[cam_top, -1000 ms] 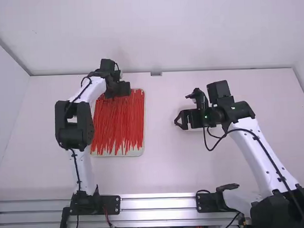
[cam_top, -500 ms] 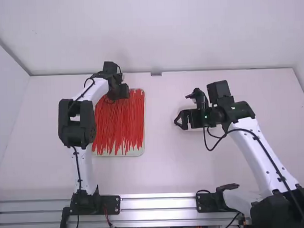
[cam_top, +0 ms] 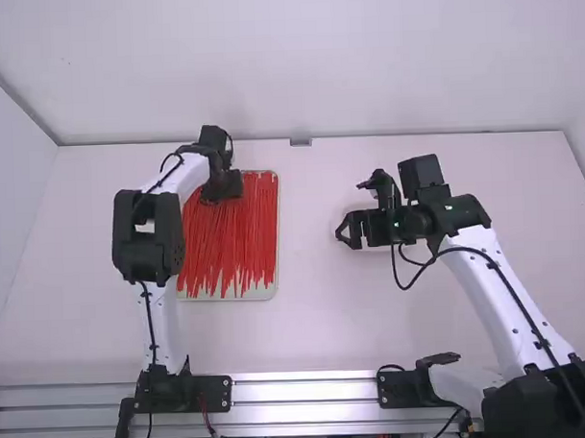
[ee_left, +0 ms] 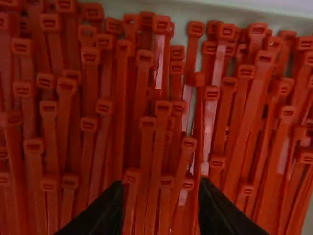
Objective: Fasten the cable tie
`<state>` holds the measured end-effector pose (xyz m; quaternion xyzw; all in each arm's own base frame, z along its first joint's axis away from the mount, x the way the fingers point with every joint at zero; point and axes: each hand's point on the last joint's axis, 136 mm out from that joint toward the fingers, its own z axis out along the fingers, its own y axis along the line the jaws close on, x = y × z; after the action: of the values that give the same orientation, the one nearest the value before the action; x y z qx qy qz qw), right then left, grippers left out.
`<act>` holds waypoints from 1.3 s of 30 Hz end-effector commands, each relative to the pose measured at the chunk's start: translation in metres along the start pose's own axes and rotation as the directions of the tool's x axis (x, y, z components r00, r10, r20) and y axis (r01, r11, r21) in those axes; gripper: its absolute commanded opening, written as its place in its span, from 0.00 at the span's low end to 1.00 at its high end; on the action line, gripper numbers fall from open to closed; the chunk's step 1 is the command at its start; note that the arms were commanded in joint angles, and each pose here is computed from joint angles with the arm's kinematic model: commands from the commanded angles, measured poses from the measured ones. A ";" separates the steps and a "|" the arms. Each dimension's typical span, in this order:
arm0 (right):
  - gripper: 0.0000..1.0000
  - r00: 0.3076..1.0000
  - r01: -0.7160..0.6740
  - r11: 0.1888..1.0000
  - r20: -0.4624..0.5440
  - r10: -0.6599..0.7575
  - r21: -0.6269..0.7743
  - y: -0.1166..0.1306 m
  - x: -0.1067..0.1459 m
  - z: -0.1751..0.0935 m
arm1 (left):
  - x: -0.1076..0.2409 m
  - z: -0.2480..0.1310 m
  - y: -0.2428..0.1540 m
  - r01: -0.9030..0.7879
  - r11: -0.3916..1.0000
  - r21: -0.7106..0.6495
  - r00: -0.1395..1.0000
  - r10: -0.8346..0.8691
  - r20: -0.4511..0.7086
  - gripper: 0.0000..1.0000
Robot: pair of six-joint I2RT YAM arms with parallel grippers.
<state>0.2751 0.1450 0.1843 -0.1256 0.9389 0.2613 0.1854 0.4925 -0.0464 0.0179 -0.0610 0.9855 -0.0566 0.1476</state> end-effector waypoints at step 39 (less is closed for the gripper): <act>0.98 0.999 -0.014 1.000 0.029 0.014 -0.006 0.005 -0.011 -0.005 | 0.013 0.030 0.017 -0.019 1.000 -0.020 0.999 0.020 0.026 0.14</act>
<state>0.2759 0.1452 0.1848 -0.1130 0.9401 0.2641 0.1835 0.4956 -0.0382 -0.0053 -0.0486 0.9819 -0.0517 0.1757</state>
